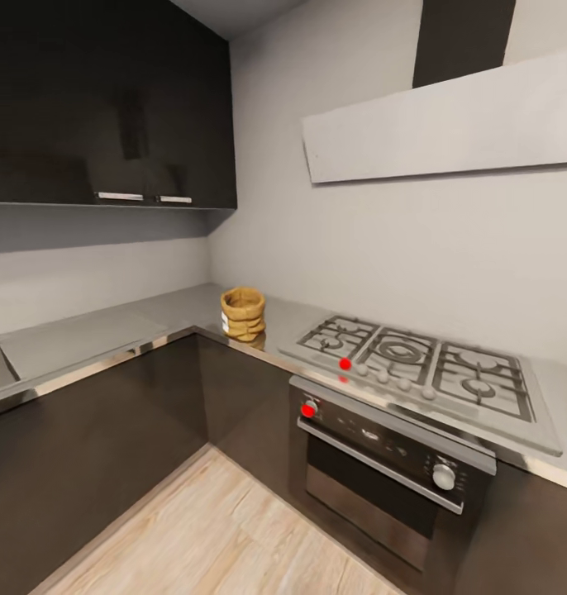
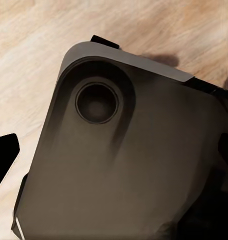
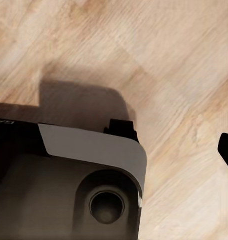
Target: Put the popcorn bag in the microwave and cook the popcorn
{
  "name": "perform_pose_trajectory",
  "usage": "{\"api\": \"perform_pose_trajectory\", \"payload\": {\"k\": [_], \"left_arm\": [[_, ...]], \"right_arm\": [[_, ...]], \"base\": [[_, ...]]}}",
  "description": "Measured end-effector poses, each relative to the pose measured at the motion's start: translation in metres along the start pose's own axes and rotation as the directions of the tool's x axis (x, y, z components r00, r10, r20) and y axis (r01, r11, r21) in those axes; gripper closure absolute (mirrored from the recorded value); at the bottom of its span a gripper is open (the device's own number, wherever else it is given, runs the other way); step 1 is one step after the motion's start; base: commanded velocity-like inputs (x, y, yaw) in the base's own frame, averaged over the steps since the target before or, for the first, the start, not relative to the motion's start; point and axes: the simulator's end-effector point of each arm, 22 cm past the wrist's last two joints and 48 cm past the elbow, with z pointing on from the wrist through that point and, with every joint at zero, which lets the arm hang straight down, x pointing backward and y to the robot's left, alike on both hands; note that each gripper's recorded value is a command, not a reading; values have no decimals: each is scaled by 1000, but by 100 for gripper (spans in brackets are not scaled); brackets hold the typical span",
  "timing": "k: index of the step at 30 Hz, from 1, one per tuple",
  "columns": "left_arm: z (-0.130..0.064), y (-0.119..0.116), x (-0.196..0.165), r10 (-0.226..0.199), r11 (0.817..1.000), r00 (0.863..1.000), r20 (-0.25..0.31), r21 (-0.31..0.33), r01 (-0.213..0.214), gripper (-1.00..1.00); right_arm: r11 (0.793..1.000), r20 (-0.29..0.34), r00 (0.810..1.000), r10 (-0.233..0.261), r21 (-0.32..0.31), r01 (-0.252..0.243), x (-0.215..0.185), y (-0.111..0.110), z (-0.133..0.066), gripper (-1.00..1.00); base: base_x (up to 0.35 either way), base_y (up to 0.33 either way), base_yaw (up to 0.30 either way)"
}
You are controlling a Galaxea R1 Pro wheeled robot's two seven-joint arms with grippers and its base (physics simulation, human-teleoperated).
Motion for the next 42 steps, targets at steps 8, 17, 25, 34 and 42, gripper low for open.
{"api": "perform_pose_trajectory", "payload": {"k": [8, 17, 25, 34, 42], "left_arm": [[0, 0, 0, 0, 1000, 1000, 0, 0, 0, -100], [0, 0, 0, 0, 1000, 1000, 1, 0, 0, -100], [0, 0, 0, 0, 1000, 1000, 1, 0, 0, -100], [0, 1, 0, 0, 1000, 1000, 0, -1, 0, -100], [0, 1, -1, 0, 1000, 1000, 1, -1, 0, -100]], "right_arm": [[1000, 1, 1000, 0, 0, 0, 0, 0, 0, -100], [1000, 5, 1000, -3, 3, 3, -1, -3, 0, -100], [1000, 5, 1000, -5, 1, 5, -1, -2, 0, -100], [1000, 5, 1000, -6, 1, 6, -1, -2, 0, -100], [1000, 5, 1000, -6, 1, 6, -1, -2, 0, -100]], "base": [[301, 2, 139], [265, -68, 1], [230, -32, 0], [244, 0, 0], [262, 31, 0]]}}
